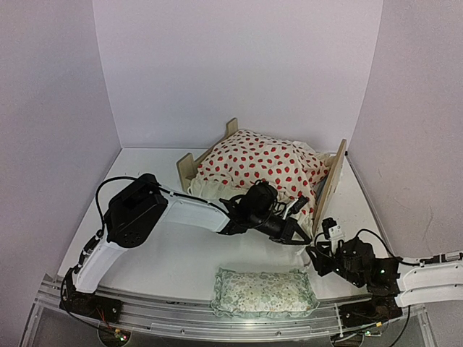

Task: Set up the pet bed
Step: Tie the right ropes of the mattress at the bed frame.

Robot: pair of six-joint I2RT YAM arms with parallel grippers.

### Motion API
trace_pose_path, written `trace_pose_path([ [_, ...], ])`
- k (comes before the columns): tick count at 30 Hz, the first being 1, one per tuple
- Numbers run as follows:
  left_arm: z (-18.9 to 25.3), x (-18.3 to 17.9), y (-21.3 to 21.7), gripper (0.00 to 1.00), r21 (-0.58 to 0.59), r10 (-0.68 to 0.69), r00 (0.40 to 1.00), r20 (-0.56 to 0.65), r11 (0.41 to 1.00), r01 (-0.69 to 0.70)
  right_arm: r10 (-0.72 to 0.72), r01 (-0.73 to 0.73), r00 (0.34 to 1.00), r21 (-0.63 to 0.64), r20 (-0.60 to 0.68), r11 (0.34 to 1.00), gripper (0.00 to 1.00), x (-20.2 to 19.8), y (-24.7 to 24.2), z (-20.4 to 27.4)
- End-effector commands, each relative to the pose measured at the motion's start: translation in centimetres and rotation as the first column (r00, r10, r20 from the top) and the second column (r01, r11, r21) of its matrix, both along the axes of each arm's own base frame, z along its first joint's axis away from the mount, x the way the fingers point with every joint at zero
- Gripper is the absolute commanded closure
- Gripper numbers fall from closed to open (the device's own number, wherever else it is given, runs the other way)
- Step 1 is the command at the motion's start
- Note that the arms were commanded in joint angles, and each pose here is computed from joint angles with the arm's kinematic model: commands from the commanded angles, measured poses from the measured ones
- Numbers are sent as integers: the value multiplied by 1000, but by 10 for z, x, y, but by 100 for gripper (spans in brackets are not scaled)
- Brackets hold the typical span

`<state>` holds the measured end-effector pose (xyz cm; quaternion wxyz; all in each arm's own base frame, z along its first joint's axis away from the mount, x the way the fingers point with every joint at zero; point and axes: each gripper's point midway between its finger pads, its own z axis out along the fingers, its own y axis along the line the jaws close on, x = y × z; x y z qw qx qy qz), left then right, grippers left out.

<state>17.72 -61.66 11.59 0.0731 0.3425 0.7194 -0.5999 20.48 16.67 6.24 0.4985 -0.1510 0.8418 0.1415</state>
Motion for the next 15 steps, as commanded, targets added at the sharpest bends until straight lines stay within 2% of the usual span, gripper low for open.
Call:
trace_pose_path([
  [1, 39, 1, -6, 100, -88, -12, 999, 29, 996, 15, -20, 17, 995, 33, 95, 999, 60, 13, 8, 34],
  [12, 39, 1, -6, 100, -87, -16, 999, 30, 996, 19, -11, 10, 995, 13, 100, 1000, 72, 16, 11, 34],
  [15, 38, 0, -6, 100, -86, -18, 999, 28, 996, 20, -16, 15, 994, 9, 110, 1000, 71, 16, 10, 35],
])
